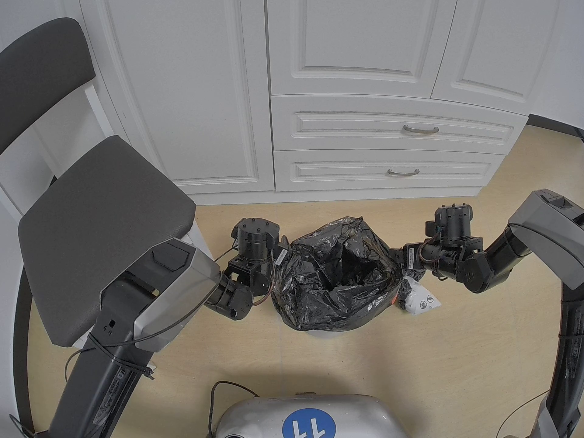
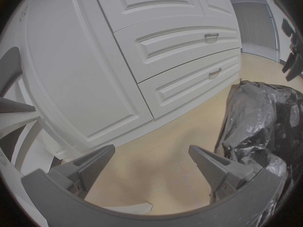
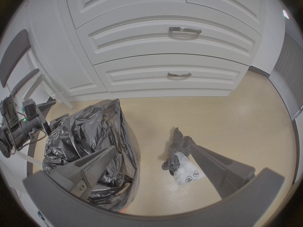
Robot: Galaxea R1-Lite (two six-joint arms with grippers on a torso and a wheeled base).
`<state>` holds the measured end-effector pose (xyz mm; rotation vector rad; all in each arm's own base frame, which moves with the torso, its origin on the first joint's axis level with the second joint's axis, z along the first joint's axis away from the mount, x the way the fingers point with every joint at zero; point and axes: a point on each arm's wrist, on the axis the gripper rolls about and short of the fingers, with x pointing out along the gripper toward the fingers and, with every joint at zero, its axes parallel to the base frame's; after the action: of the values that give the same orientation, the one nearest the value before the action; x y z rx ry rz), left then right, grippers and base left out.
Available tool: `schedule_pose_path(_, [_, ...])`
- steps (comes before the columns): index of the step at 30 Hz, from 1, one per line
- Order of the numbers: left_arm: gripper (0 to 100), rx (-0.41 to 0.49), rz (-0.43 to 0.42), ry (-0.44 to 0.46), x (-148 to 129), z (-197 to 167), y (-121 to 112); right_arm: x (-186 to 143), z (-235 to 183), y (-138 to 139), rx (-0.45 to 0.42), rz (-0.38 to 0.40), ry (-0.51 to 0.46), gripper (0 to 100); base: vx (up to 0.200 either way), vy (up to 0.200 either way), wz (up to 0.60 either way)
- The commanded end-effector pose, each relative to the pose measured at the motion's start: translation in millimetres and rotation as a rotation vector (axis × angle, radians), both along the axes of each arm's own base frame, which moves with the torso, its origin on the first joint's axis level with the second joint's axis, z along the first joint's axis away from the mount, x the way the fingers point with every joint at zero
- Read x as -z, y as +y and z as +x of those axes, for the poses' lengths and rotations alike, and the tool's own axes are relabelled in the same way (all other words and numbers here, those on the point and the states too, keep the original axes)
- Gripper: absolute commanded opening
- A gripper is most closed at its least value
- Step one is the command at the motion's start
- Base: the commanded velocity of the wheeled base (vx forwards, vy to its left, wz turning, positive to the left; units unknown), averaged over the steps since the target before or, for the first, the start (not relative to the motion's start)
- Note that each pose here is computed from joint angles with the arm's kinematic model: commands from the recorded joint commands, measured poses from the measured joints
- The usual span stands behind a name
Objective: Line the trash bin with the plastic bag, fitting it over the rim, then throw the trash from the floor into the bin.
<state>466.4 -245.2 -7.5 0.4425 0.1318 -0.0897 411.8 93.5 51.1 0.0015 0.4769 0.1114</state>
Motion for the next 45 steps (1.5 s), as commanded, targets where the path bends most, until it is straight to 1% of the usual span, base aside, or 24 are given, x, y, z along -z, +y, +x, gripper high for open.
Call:
schedule_pose_path(1, [100,-0.015,0.002,0.005,13,8,4,8,-1,0,-0.001,-0.011,0.027,100,0.0,0.0,0.0])
schedule_pose_path(9, [100,-0.017,0.003,0.017,18,7,6,34,7,-4,0.0,-0.046,0.073,100,0.0,0.0,0.0])
schedule_pose_path(18, [100,-0.011,0.012,0.034,28,5,3,49,13,-7,0.014,-0.055,0.095,100,0.0,0.0,0.0])
schedule_pose_path(22, [100,-0.008,0.015,0.039,34,4,2,54,14,-7,0.017,-0.058,0.103,100,0.0,0.0,0.0])
schedule_pose_path(31, [100,-0.006,0.02,0.047,36,2,2,55,13,-5,0.01,-0.059,0.107,100,0.0,0.0,0.0])
schedule_pose_path(37, [100,0.001,0.033,0.073,51,-3,0,62,13,-5,0.01,-0.062,0.122,100,0.0,0.0,0.0])
schedule_pose_path(45, [100,0.002,0.037,0.081,58,-4,-1,72,14,-6,0.011,-0.067,0.143,100,0.0,0.0,0.0])
